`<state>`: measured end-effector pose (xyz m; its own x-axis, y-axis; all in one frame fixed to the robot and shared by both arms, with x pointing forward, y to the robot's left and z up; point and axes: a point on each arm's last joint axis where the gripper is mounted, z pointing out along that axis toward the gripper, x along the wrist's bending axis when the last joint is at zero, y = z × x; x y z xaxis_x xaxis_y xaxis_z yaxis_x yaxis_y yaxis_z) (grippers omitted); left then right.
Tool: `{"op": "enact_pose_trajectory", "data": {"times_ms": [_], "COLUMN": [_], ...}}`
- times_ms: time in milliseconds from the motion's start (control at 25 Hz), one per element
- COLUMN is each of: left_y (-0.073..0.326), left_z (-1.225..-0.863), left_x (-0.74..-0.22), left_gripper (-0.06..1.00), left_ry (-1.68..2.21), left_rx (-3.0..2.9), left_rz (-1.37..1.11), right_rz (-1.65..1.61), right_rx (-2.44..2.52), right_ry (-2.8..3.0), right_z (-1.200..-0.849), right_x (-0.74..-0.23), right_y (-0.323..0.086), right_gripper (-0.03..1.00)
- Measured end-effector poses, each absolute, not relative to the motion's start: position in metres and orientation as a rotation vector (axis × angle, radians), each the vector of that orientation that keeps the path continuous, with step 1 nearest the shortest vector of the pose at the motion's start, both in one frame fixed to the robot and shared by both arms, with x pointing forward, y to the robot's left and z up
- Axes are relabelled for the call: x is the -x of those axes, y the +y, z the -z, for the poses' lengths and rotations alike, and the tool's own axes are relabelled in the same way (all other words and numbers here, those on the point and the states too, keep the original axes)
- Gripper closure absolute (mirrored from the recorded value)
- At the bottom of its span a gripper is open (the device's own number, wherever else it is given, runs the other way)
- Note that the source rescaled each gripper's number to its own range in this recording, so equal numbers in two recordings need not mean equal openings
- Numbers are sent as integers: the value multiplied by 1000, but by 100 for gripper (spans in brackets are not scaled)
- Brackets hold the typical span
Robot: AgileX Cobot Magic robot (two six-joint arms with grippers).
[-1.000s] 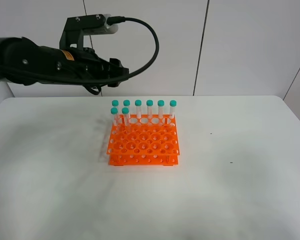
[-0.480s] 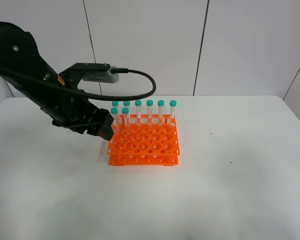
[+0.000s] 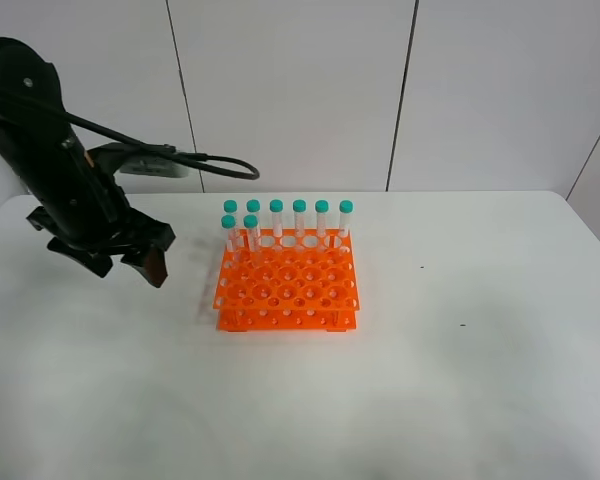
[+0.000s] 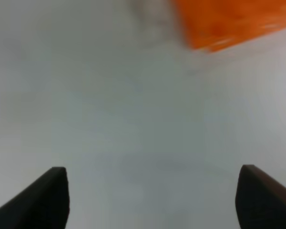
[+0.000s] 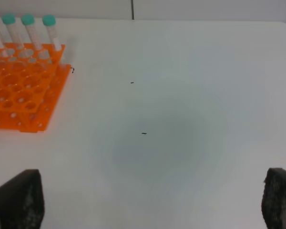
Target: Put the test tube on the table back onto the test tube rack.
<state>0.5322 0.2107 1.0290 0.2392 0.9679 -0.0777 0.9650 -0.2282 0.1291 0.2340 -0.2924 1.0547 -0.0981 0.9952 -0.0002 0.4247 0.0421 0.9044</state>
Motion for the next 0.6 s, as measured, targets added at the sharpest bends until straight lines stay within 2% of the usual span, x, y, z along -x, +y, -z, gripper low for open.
{"op": "enact_pose_trajectory", "data": {"times_ms": [320, 600], "left_y": [283, 309], "left_z": [-1028, -1028], "left_x": [-537, -528], "left_gripper": [-6, -6], "left_ry": [2148, 2293], "left_rx": [-2227, -2189], "left_rz": [-25, 88], "right_rz": [-1023, -1023], "right_rx": [-1462, -1462], "right_ry": [1614, 1614], "right_z": [-1055, -1055], "right_x": [-234, -234], "right_y": [-292, -292], "right_gripper": [-3, -3]}}
